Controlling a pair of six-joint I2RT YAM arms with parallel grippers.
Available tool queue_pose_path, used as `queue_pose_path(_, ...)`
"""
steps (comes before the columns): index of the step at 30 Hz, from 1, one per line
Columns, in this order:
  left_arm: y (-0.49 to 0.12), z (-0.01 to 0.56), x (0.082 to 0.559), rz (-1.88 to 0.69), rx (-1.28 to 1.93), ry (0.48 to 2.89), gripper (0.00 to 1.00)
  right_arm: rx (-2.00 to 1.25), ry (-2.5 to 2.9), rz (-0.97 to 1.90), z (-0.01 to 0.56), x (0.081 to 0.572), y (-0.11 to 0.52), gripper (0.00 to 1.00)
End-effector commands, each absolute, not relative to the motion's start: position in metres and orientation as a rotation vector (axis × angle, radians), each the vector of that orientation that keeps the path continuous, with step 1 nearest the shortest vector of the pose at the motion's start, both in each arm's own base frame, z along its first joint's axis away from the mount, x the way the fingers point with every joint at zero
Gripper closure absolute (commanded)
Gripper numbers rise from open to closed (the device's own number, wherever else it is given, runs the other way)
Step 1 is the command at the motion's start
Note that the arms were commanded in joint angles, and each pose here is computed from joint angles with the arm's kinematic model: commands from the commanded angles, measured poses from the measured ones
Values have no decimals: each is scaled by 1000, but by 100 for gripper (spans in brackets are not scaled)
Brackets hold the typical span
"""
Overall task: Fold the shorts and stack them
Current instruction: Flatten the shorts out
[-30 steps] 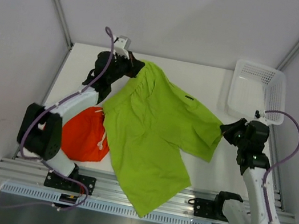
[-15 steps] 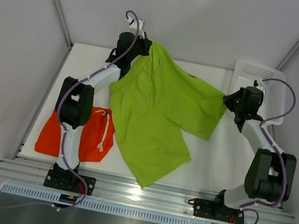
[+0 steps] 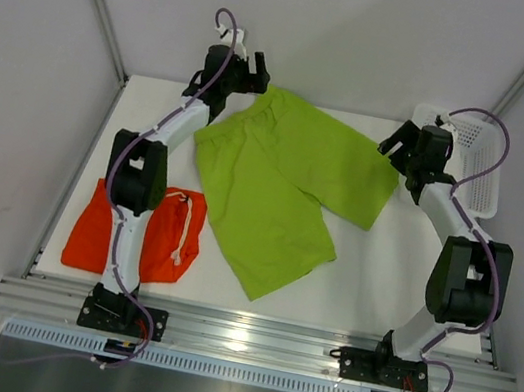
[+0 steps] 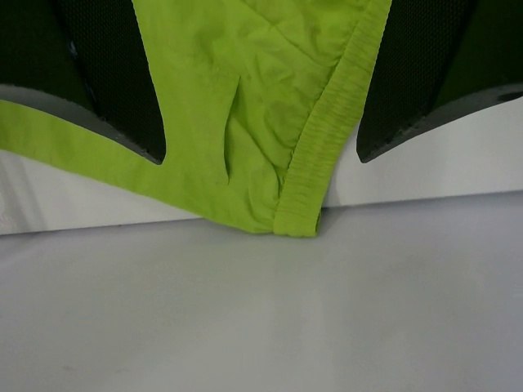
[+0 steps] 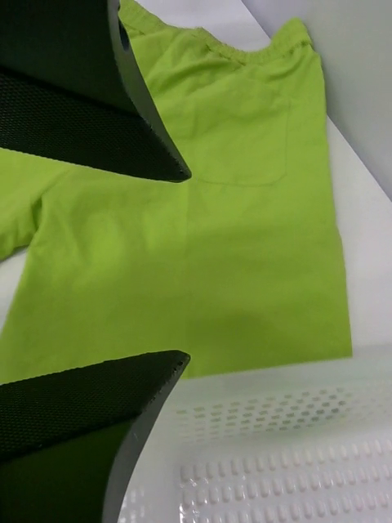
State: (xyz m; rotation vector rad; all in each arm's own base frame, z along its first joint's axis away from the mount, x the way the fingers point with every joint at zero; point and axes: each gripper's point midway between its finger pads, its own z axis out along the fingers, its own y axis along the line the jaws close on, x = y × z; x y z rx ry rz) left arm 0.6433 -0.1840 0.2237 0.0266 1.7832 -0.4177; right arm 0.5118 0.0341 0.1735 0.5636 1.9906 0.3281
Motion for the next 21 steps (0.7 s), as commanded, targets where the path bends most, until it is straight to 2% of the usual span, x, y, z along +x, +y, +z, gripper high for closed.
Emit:
queue_pose_path(1, -169, 316, 610, -394, -7, 1679, 1, 460, 1951, 364, 210, 487, 51, 16)
queue_pose_path(3, -154, 326, 593, -342, -67, 1719, 1, 397, 1970, 448, 216, 472, 72, 18)
queue_pose_path(7, -129, 318, 566, -281, -175, 1811, 1, 210, 2053, 582, 204, 430, 141, 29)
queue_pose_path(14, -87, 246, 541, -323, -393, 2017, 1, -285, 2195, 662, 166, 336, 250, 37)
queue_pose_path(19, -69, 198, 533, -376, -470, 2138, 2, -613, 2245, 626, 139, 269, 291, 40)
queue_pose_path(20, -64, 182, 528, -413, -493, 2170, 2, -748, 2262, 576, 122, 229, 302, 40)
queue_pose_path(21, -62, 182, 529, -413, -502, 2168, 2, -748, 2257, 579, 124, 229, 302, 40)
